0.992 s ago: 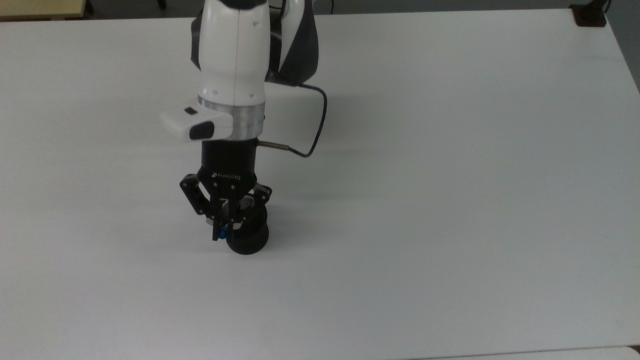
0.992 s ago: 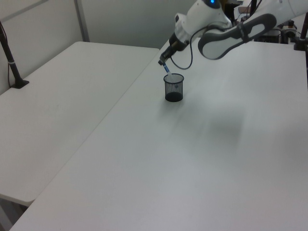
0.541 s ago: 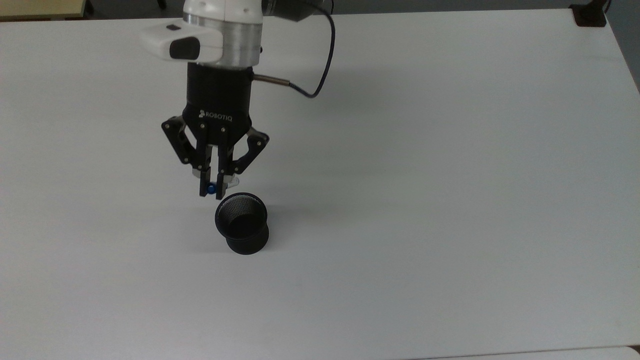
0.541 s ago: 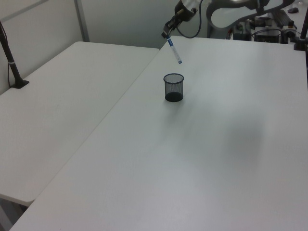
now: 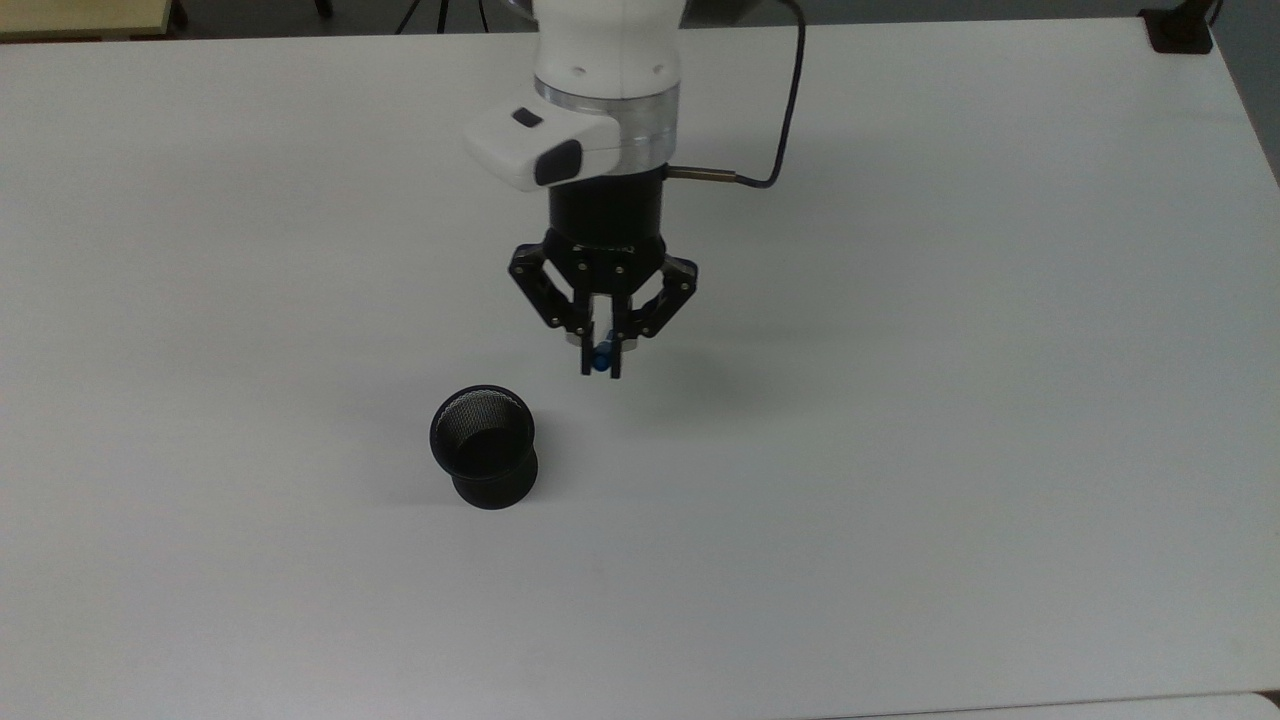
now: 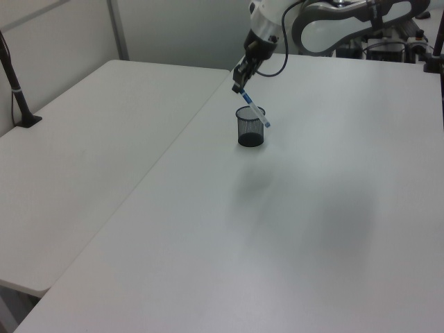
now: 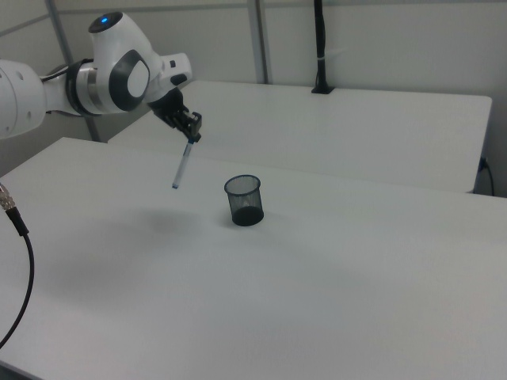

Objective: Remove the marker
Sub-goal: 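Carry the marker beside the cup and lower it onto the table, then open the gripper to release the marker and raise it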

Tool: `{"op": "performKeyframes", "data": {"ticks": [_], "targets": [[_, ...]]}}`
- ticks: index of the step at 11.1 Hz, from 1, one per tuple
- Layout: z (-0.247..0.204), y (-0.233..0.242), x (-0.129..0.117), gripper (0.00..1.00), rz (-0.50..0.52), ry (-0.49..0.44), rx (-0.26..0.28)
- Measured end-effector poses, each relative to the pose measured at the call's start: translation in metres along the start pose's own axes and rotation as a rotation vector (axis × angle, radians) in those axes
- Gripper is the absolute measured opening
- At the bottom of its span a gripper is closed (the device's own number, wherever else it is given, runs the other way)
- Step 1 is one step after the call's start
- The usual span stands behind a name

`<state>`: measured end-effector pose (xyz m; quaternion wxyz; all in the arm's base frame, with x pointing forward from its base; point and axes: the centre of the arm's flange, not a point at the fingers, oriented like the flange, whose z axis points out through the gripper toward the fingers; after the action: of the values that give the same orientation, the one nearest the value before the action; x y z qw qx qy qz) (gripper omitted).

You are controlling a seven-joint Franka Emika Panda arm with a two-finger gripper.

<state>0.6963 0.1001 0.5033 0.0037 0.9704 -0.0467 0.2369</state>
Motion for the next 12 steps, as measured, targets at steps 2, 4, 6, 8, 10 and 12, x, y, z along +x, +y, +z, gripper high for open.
{"op": "performKeyframes", "data": {"ticks": [2, 4, 6, 8, 10, 12], "targets": [[0.016, -0.025, -0.019, 0.18, -0.035, -0.086, -0.004], [0.047, -0.047, -0.042, 0.18, -0.072, -0.15, -0.007], [0.082, -0.062, -0.064, 0.18, -0.1, -0.209, -0.015], [0.107, -0.068, -0.074, 0.21, -0.112, -0.233, -0.018], [0.111, -0.071, -0.077, 0.29, -0.117, -0.237, -0.018], [0.104, -0.074, -0.073, 0.58, -0.119, -0.226, -0.015]]}}
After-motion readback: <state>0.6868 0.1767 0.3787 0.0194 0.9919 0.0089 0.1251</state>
